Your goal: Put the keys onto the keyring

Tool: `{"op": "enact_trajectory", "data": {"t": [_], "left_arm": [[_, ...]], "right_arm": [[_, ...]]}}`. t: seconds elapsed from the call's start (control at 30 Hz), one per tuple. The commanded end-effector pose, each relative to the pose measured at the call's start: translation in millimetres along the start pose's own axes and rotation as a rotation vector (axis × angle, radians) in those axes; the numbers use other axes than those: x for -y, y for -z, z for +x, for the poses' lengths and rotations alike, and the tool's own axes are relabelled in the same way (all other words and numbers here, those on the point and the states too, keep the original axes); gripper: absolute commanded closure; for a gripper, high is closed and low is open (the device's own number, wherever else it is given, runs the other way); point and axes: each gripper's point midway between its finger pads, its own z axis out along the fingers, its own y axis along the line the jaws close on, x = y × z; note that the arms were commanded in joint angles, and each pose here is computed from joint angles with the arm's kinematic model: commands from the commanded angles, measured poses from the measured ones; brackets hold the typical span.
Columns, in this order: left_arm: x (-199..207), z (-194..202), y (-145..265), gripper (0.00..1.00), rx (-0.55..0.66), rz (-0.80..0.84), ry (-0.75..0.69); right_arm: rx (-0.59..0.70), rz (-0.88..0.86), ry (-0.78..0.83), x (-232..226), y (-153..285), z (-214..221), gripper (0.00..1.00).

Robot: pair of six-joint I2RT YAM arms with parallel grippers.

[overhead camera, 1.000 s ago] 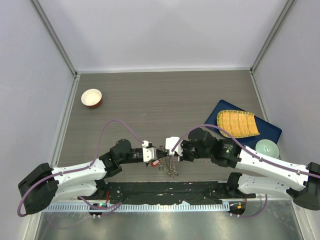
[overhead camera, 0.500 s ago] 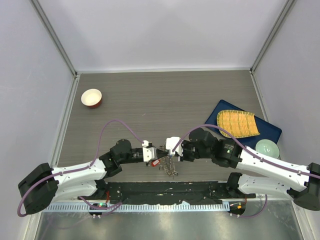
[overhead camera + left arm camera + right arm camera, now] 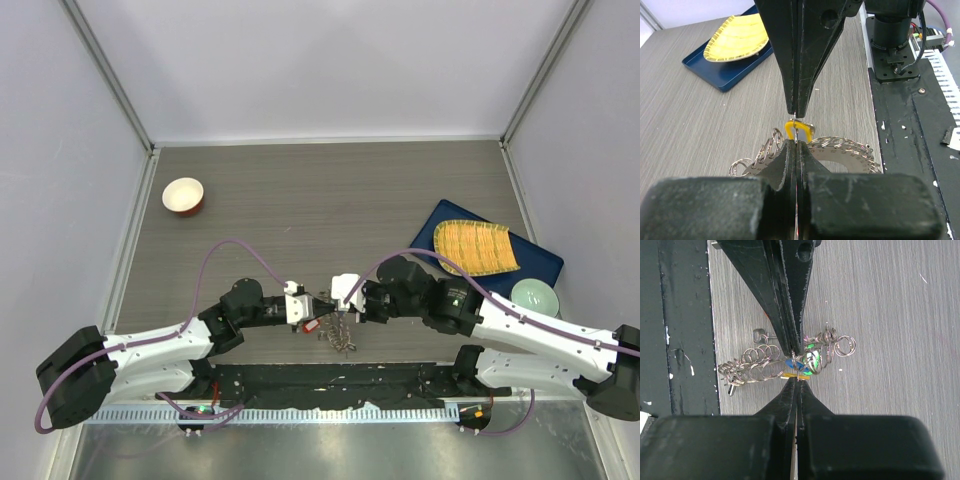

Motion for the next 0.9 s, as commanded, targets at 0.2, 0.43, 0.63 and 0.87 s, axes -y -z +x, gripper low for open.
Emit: {"op": "enact_trajectory", "data": {"t": [0.2, 0.43, 0.63, 0.87], "left_arm": [[-8.4, -37.1, -5.0, 1.00, 0.127, -0.009, -0.051], [-10.4, -33.4, -3.4, 1.00, 0.119, -0.029, -0.047], [-10.6, -26.7, -0.9, 1.00, 0.081, -0.029, -0.075], [-11.1, -27.5, -4.8, 1.00, 0.067, -0.006, -0.118]], "right_arm": [[0.048, -0.014, 0.009, -1.4, -1.6, -13.2, 0.99], [0.037, 0.020, 0.005, 3.4, 1.5, -10.2, 0.99], [0.037, 0.050, -0.001, 7.1, 9.3, -9.5, 0.99], [0.023, 0.094, -0.003, 14.9, 15.7, -9.2, 0.99]]}}
